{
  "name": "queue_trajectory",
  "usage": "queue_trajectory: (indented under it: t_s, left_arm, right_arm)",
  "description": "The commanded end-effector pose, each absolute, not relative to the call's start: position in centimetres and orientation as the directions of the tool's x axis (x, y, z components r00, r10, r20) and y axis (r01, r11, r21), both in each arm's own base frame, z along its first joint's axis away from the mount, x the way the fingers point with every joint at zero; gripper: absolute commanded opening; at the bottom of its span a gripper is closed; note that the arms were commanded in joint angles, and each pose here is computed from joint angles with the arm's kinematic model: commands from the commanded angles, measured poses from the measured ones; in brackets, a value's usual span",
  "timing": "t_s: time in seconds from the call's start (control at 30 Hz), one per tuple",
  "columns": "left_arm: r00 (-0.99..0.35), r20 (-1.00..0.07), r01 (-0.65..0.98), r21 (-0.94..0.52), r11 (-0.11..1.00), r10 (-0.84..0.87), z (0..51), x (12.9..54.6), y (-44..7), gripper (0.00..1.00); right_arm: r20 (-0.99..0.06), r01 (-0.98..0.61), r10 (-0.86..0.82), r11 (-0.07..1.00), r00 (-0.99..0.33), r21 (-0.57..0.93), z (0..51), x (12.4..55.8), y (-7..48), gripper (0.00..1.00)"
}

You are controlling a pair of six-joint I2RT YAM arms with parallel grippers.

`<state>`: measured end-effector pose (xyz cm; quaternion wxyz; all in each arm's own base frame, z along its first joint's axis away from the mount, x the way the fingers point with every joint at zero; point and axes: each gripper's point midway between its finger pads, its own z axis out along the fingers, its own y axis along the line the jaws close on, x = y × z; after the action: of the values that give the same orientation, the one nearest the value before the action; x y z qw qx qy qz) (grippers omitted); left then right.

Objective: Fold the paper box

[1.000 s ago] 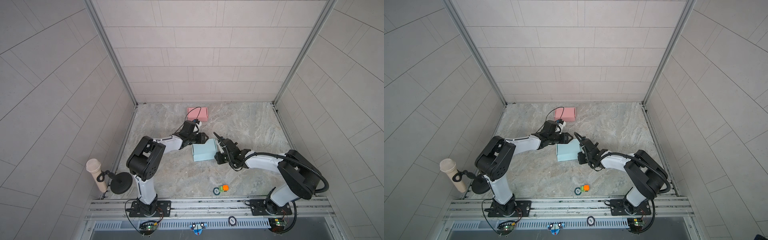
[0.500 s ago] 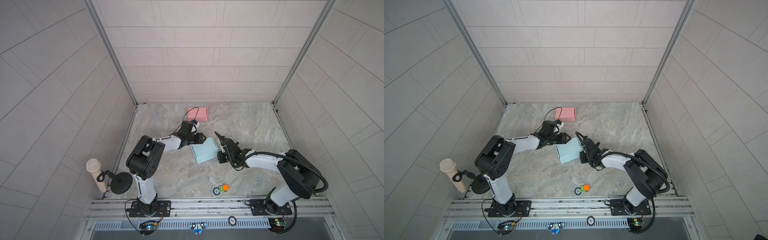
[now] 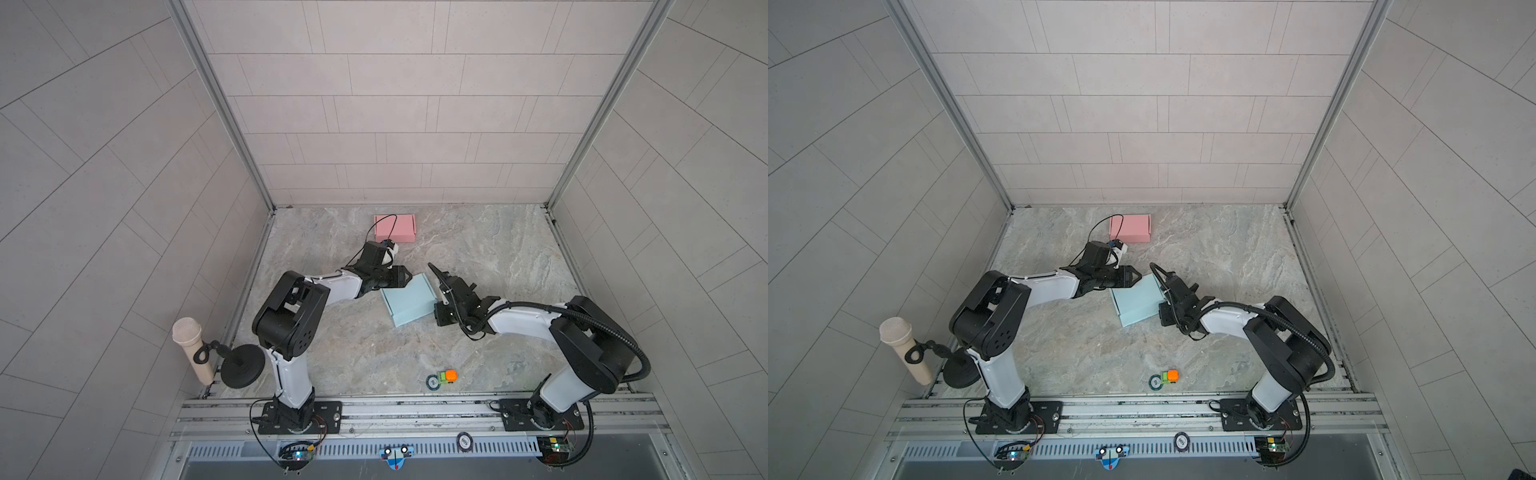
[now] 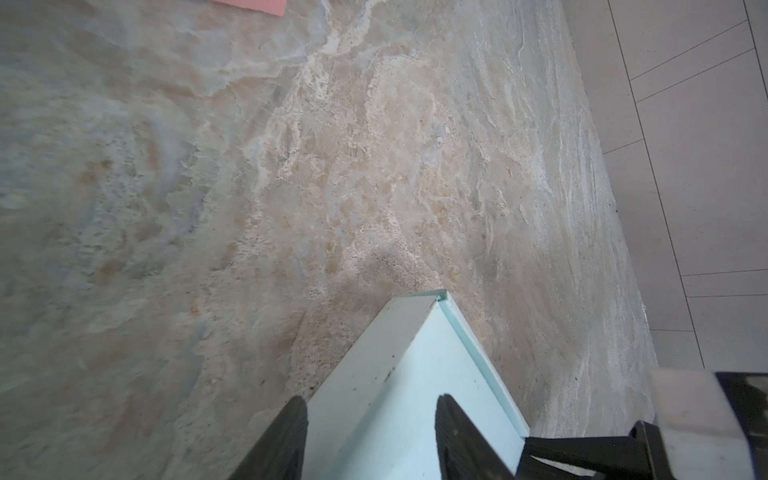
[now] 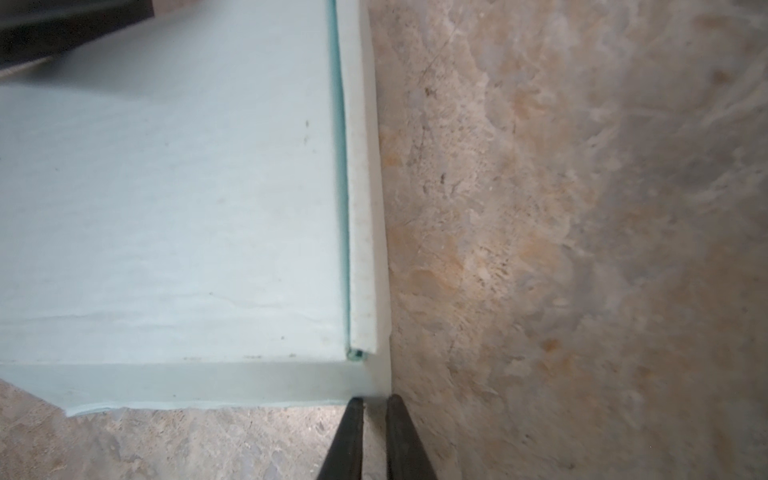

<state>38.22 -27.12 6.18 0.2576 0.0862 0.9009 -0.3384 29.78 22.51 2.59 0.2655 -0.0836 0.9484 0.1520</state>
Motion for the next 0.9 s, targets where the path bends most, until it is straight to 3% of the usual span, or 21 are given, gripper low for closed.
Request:
queue_trajectory:
  t_s: [0.0, 0.33, 0.6, 0.87]
  left_arm:
    - [-0.886, -0.465, 0.306, -0.586, 0.75, -0.002, 4.2, 36.7, -27.1, 0.53]
    - [-0.884, -0.467, 0.32, -0.596, 0.737, 0.006, 4.0, 36.1, -27.1, 0.54]
    - [-0.881, -0.472, 0.308, -0.614, 0.726, -0.025, 4.9, 36.5, -26.2, 0.55]
    - [-0.874, -0.483, 0.314, -0.647, 0.695, -0.055, 5.9, 36.5, -25.1, 0.56]
  right_arm:
    - [-0.557, -0.226, -0.061, 0.946, -0.829, 0.232, 2.6, 30.8, 22.5, 0.15]
    - [-0.583, -0.218, -0.034, 0.944, -0.812, 0.248, 2.3, 30.8, 22.3, 0.15]
    - [-0.597, -0.18, -0.03, 0.965, -0.801, 0.193, 2.7, 28.6, 19.0, 0.39]
    - [-0.565, -0.16, -0.022, 0.967, -0.825, 0.196, 3.2, 25.6, 17.4, 0.39]
